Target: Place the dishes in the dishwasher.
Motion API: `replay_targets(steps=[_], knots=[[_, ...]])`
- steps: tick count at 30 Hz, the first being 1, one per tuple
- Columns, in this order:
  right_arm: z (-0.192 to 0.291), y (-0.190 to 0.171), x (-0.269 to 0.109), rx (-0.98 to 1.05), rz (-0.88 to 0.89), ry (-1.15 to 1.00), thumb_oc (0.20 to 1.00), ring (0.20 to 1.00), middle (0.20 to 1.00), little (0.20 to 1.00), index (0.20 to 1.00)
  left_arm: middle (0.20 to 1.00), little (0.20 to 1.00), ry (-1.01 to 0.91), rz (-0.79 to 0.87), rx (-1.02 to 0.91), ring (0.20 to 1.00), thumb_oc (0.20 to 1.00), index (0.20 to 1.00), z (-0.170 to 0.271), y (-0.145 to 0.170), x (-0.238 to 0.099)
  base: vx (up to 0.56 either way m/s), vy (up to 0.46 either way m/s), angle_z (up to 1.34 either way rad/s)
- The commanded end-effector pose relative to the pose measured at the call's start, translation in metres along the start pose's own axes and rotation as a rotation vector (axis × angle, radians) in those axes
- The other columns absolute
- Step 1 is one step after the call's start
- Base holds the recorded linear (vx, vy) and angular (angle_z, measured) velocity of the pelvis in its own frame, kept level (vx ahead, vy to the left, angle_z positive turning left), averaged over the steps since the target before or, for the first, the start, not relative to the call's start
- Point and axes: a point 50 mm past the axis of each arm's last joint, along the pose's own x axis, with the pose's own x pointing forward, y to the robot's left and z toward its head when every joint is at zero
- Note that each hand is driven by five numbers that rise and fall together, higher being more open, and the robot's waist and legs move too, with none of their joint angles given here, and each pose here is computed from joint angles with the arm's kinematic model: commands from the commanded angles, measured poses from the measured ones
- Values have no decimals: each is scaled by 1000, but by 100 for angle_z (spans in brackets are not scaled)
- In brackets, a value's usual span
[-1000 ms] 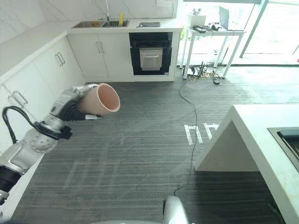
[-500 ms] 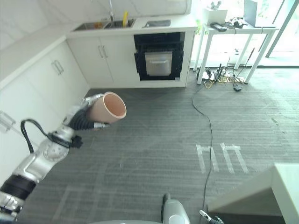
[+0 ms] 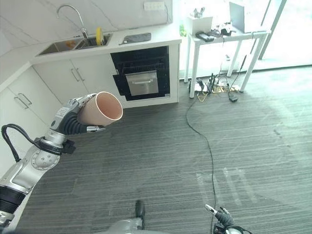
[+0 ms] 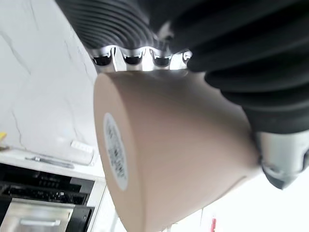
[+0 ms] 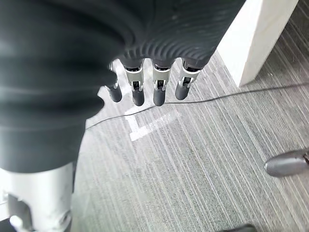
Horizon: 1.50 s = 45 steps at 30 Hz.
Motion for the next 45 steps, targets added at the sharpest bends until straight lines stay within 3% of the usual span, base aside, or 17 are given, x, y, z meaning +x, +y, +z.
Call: replay_targets(steps=[1,8,15,21,28,37,45], knots=[[-13,-12,-5,29,-54,16,1000,1000,1000,1000,1000,200,200,-123,146,63,200,200,200,12,34,15,377,204,3],[-50,-11,-14,141,-108,133,1000,1000,1000,1000,1000,200,200,-127,112,101,200,200,200,11,44,29,345,187,-27],[-53,0,-15,145,-86,97,1000,1000,1000,1000,1000,200,200,-111,80,114,200,200,200,11,39,40,289,142,38],[-53,-16,-17,218,-114,102,1000,1000,1000,1000,1000,200,200,-166,59,128,200,200,200,23,44,52,310,-118,37],[-57,-13,-17,256,-118,136,1000,1000,1000,1000,1000,200,200,-144,57,137,200,200,200,18,41,38,378,-246,25],[-13,-17,-4,200,-96,34,1000,1000,1000,1000,1000,200,200,-45,132,121,200,200,200,2,37,11,413,-284,-26],[-36,-33,-13,213,-176,108,1000,1000,1000,1000,1000,200,200,-34,157,133,200,200,200,0,32,8,263,121,-46]])
